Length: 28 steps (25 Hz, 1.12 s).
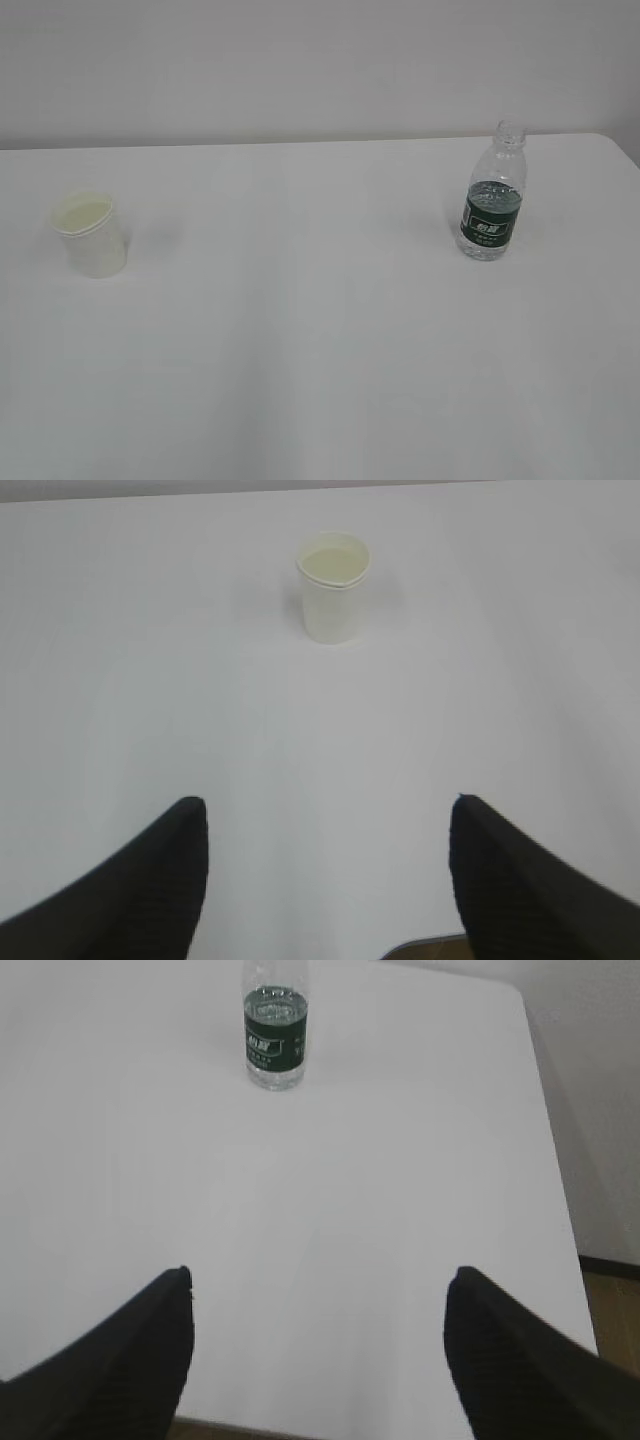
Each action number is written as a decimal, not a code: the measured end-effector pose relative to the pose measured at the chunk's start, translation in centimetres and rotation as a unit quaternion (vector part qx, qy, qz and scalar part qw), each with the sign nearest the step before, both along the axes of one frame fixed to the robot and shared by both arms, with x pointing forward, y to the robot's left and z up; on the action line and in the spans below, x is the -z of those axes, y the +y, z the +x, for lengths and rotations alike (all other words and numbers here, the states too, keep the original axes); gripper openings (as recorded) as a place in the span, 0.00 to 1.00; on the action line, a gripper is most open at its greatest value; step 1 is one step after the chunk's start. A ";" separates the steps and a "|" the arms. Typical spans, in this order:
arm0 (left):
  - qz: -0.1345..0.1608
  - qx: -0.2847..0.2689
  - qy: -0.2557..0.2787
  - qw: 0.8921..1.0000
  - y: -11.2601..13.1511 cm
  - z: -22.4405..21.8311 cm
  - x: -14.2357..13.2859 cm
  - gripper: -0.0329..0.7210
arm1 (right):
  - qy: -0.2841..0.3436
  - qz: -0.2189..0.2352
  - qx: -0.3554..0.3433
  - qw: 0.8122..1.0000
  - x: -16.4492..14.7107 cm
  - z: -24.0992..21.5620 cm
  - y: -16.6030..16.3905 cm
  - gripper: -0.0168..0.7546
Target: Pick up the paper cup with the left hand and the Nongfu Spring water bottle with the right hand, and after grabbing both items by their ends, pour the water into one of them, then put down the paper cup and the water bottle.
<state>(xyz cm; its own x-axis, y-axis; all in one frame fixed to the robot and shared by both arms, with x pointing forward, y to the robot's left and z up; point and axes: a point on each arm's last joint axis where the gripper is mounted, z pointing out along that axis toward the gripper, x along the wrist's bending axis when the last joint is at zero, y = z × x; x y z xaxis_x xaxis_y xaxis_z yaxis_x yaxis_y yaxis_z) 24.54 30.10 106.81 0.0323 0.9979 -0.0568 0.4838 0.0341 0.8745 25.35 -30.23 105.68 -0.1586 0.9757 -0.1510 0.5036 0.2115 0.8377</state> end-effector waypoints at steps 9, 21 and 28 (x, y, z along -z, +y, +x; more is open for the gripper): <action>0.021 0.011 0.023 0.999 0.0 0.0 0.7 0.75 | 0.072 0.009 0.017 0.997 1.0 -0.8 -0.2 0.79; 0.030 0.017 0.033 0.999 0.0 -0.1 1.0 0.75 | 0.067 0.011 0.017 0.998 1.4 -0.5 -0.1 0.79; 0.028 0.015 -0.012 0.999 0.1 -1.5 1.1 0.74 | 0.042 0.015 0.016 0.999 1.3 -1.1 -0.2 0.79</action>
<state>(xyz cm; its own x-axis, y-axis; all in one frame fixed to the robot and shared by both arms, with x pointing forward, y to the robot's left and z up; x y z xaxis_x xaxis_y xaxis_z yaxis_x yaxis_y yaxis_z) 22.99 30.20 105.73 0.0636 0.9980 0.0000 0.4625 -0.0295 0.8861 24.27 -30.42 104.34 -0.1380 0.9843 -0.1096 0.5789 0.1700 0.7975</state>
